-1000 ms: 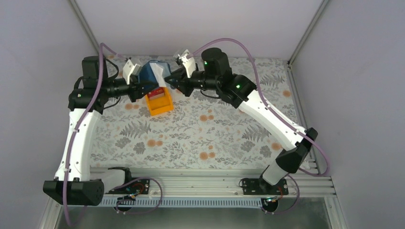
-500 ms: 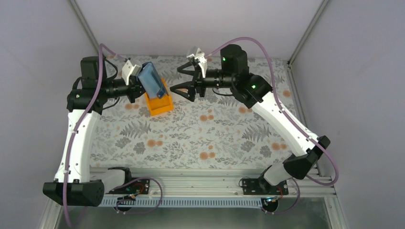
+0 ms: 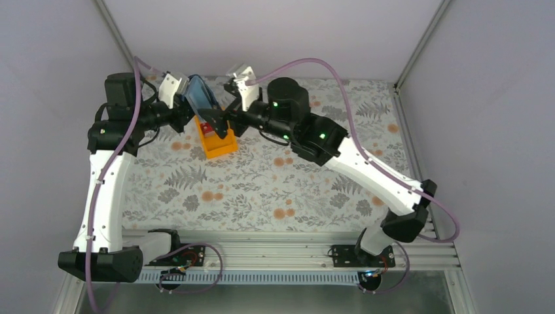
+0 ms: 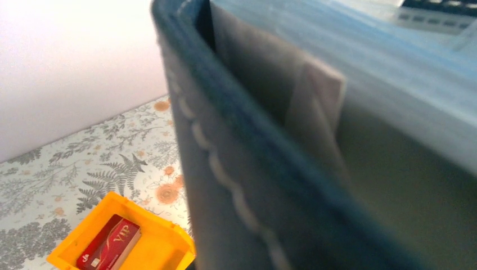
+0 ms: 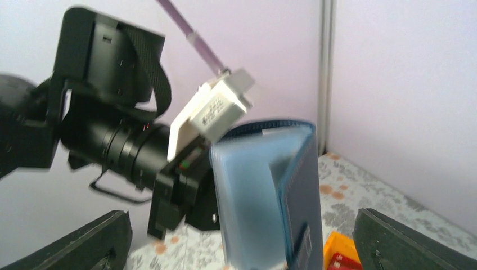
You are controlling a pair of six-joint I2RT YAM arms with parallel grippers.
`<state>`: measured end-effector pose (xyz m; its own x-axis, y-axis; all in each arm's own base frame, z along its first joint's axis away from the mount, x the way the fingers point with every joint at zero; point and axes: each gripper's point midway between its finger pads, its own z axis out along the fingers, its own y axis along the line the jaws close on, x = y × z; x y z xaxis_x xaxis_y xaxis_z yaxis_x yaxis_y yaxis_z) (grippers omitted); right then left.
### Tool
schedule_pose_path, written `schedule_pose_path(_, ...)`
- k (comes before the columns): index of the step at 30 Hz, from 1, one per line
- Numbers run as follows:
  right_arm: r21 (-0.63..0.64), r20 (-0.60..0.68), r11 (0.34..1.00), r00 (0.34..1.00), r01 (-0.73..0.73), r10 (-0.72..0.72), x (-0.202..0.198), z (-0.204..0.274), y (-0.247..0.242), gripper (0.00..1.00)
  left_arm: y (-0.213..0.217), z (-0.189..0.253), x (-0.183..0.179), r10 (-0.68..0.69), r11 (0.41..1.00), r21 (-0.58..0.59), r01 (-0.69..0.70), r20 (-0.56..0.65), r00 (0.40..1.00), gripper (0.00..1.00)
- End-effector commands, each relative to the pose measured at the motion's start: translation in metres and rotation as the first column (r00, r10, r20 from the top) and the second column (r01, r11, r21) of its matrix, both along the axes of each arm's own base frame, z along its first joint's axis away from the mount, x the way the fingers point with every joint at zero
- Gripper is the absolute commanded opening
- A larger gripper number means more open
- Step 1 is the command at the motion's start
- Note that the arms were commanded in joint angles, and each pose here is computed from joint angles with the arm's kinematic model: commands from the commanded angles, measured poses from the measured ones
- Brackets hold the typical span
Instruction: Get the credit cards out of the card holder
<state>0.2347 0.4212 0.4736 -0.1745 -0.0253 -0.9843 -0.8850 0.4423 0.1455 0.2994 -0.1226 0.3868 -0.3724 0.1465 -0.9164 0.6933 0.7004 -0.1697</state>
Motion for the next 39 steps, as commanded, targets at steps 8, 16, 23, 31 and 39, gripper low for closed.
schedule_pose_path(8, -0.088, 0.037, 0.975, 0.979, 0.203, -0.2, 0.035, -0.022, 0.044, 1.0, 0.004, 0.015, 0.004, 0.034, 0.999, -0.012, -0.034, 0.036, 0.999, 0.02)
schedule_pose_path(16, -0.098, 0.043, 0.961, 0.966, 0.257, -0.254, 0.049, -0.029, 0.035, 0.64, 0.001, 0.012, 0.002, 0.01, 1.0, -0.007, -0.01, 0.033, 0.999, 0.02)
schedule_pose_path(23, -0.125, 0.031, 0.95, 0.959, 0.285, -0.283, 0.07, -0.042, 0.022, 0.62, -0.005, 0.014, -0.005, -0.042, 0.999, -0.013, 0.043, 0.044, 0.998, 0.02)
schedule_pose_path(31, -0.137, -0.013, 0.956, 0.965, 0.259, -0.263, 0.099, -0.048, 0.002, 0.47, -0.014, 0.017, -0.017, -0.122, 0.992, -0.013, 0.123, 0.063, 0.991, 0.02)
schedule_pose_path(39, -0.127, -0.05, 0.991, 0.998, -0.041, 0.034, 0.073, -0.048, -0.01, 0.04, -0.017, 0.005, -0.02, -0.17, 0.985, 0.01, 0.17, 0.053, 0.984, 0.1)
